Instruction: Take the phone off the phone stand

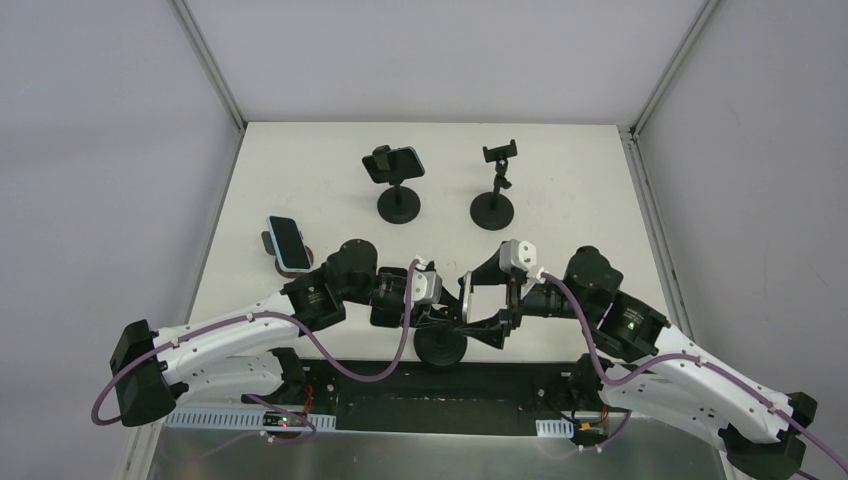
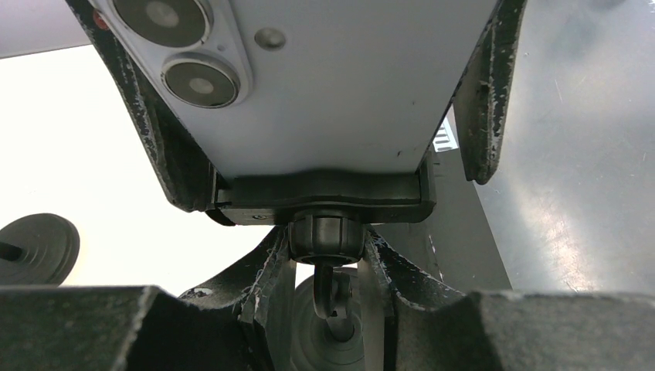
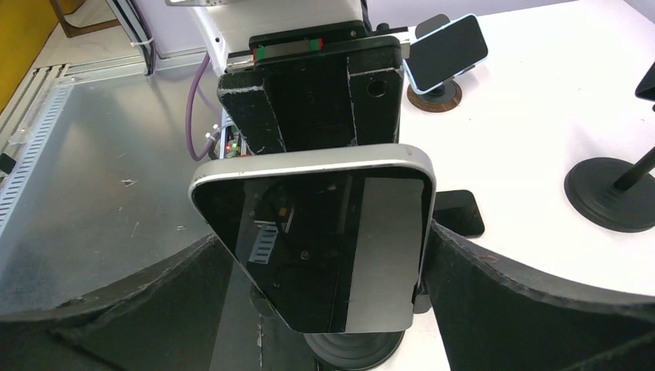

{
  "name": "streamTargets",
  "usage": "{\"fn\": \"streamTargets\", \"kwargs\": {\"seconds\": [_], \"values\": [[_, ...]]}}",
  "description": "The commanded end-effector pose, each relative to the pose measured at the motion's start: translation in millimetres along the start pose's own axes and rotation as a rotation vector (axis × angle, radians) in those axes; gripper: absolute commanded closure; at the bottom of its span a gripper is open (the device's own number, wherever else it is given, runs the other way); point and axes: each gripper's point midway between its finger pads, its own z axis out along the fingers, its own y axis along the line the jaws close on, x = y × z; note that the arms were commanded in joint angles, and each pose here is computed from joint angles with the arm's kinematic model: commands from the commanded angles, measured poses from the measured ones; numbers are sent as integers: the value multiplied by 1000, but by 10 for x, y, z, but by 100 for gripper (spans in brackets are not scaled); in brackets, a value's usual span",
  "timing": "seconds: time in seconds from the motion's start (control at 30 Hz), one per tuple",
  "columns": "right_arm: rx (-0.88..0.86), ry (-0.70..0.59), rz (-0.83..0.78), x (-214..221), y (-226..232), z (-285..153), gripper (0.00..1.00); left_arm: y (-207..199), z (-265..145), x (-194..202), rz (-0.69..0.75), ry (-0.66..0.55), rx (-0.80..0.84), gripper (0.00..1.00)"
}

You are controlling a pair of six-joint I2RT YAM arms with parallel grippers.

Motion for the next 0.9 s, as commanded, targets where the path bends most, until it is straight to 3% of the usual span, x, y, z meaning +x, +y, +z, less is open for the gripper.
{"fn": "streamTargets", "kwargs": {"seconds": [0.0, 0.17, 0.27, 0.33, 0.4, 0.5, 0.63, 0.73, 0.87], "values": [[2, -50, -26, -174, 25, -37, 11, 33, -27, -596, 133, -181, 10, 100], [-10, -47, -17, -166, 42, -22, 17, 53, -7, -582, 128, -175, 8, 100], [0, -44, -14, -155, 22, -19, 30, 39, 2, -594, 127, -176, 19, 100], [2, -44, -17, -150, 17, -21, 34, 34, 9, -594, 126, -176, 25, 100], [-1, -46, -21, -154, 27, -27, 34, 24, 11, -599, 127, -177, 32, 100], [-5, -53, -33, -164, 35, -33, 18, 11, 28, -581, 120, -173, 45, 100], [-3, -60, -44, -166, 30, -40, 10, 5, 42, -566, 114, -169, 54, 100], [-11, -59, -43, -164, 44, -36, 9, 1, 48, -560, 111, -168, 58, 100], [-16, -54, -36, -155, 48, -26, 17, 7, 42, -572, 116, -170, 55, 100]]}}
